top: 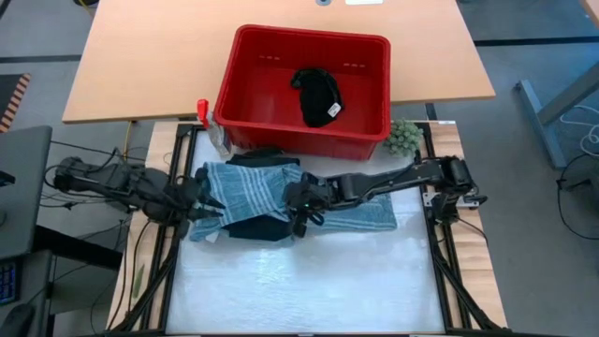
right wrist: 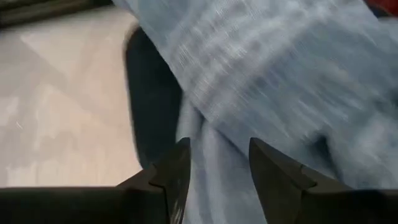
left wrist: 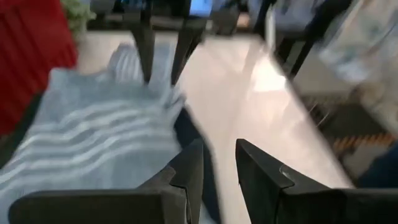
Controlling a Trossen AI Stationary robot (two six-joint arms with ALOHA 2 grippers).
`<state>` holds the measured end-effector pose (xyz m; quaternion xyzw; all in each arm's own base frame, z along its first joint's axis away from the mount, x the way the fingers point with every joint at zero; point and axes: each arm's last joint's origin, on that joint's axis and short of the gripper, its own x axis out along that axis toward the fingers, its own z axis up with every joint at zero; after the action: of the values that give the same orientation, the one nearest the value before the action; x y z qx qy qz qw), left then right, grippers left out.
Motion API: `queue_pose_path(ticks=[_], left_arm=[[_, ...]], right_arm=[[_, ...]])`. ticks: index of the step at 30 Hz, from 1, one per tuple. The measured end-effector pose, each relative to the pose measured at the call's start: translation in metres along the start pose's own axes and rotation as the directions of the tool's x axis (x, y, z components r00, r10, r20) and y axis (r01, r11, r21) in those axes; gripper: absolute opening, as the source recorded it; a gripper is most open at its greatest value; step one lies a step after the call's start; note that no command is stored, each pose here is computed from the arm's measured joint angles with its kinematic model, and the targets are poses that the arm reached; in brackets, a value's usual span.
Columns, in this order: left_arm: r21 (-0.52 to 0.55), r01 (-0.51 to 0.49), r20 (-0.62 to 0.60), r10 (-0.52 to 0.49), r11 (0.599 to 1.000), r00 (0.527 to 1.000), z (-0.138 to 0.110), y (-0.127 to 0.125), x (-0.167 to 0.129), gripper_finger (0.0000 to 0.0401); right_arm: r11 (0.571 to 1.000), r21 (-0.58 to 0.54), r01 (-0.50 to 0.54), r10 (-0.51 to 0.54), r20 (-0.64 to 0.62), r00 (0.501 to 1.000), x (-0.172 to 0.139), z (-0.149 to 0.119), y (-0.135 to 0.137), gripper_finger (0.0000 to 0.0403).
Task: Fold laundry
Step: Fold the blue shirt from the red laundry bin
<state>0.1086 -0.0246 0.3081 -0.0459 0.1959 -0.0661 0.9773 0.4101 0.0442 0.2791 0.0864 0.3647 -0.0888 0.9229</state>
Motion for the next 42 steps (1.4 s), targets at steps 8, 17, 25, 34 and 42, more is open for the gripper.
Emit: queue_pose_path(ticks=[8, 17, 25, 34, 42], left_arm=[[0.067, 0.050, -0.290, -0.029, 0.996, 0.957, -0.015, -0.003, 0.013, 0.0124], [0.189, 0.060, -0.413, 0.024, 0.980, 0.910, -0.026, -0.008, 0.026, 0.0199], [0.255, 0.036, -0.498, 0.100, 0.966, 0.861, -0.033, -0.011, 0.045, 0.0208], [0.302, -0.073, -0.544, 0.234, 0.951, 0.806, -0.032, -0.009, 0.051, 0.0082], [0.339, -0.113, -0.619, 0.312, 0.934, 0.720, -0.028, -0.005, 0.033, 0.0002]], right_arm=[[0.997, -0.053, 0.054, -0.055, -0.005, 0.999, 0.031, -0.015, 0.016, 0.0172], [0.990, -0.034, 0.139, -0.139, 0.003, 0.990, 0.042, -0.025, 0.026, 0.0133], [0.985, -0.077, 0.152, -0.152, 0.008, 0.988, 0.037, -0.027, 0.030, 0.0068], [0.982, -0.127, 0.143, -0.154, -0.078, 0.985, 0.023, -0.034, 0.033, 0.0018], [0.995, -0.099, 0.009, -0.019, -0.098, 0.995, 0.002, -0.026, 0.036, 0.0038]])
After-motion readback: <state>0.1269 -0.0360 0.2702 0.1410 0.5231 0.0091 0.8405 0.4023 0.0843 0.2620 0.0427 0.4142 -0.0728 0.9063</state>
